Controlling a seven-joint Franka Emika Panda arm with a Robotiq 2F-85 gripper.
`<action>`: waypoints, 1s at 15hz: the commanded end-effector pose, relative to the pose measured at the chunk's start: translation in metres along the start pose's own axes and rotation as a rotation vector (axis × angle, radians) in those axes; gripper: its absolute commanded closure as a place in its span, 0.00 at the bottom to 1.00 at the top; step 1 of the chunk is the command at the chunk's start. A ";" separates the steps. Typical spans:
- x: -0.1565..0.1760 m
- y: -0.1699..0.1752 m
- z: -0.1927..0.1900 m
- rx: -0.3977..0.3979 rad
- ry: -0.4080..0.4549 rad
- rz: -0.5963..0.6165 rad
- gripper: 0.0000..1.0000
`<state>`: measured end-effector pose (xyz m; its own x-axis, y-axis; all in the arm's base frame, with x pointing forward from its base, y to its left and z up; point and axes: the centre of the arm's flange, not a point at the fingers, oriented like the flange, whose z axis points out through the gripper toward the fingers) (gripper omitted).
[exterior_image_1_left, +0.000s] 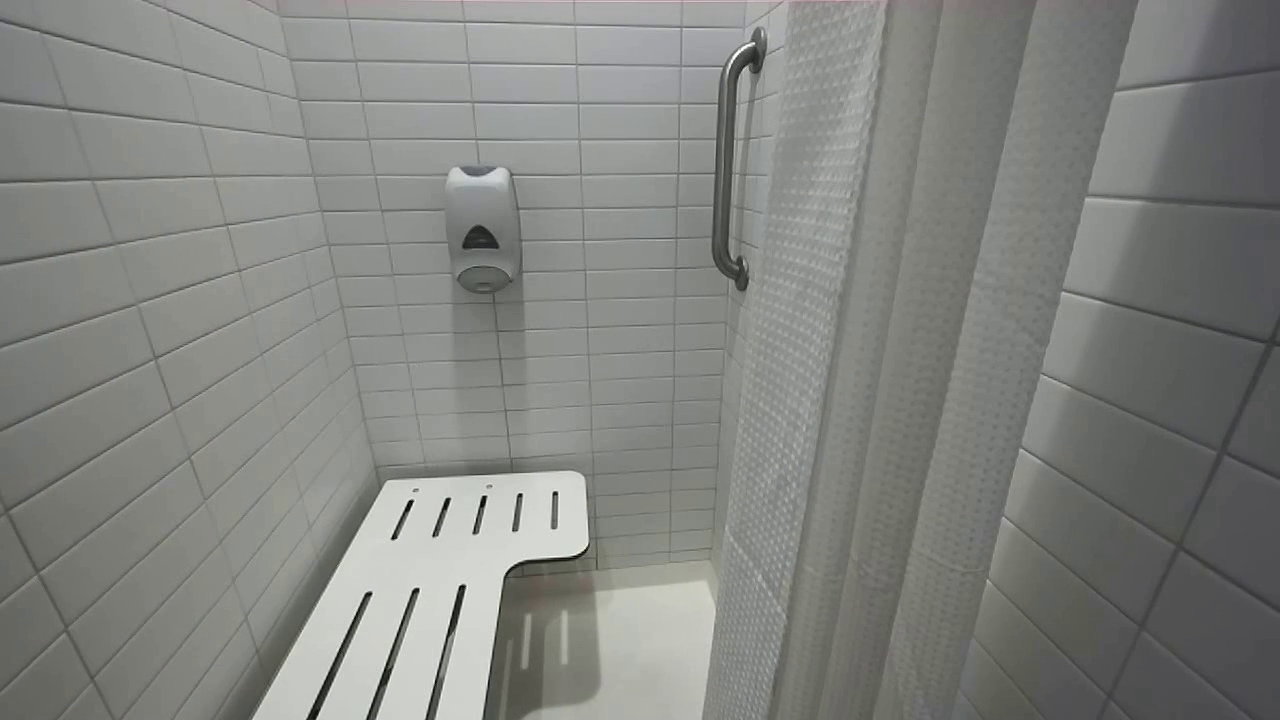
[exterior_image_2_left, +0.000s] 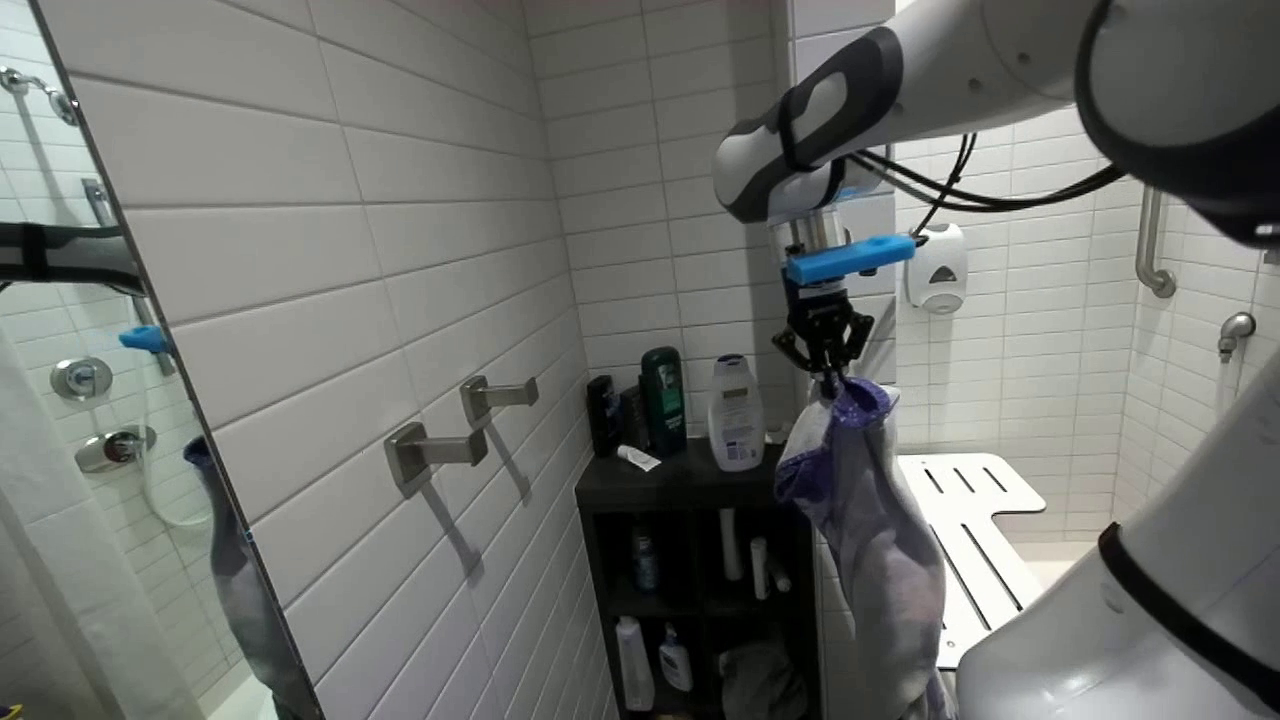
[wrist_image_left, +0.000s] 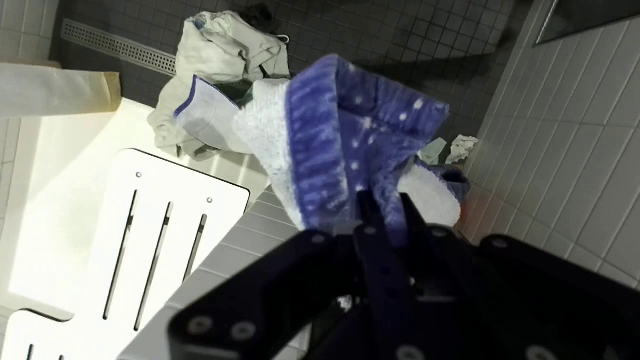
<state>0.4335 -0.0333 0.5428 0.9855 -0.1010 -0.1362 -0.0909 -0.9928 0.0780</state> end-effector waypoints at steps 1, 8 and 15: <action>0.021 -0.032 -0.025 -0.024 0.017 -0.093 0.97; -0.004 -0.088 -0.075 0.020 0.051 -0.332 0.97; 0.011 -0.077 -0.035 0.000 0.008 -0.251 0.89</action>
<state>0.4565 0.0445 0.5700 0.9784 0.1487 -0.1437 0.1562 -0.9868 0.0423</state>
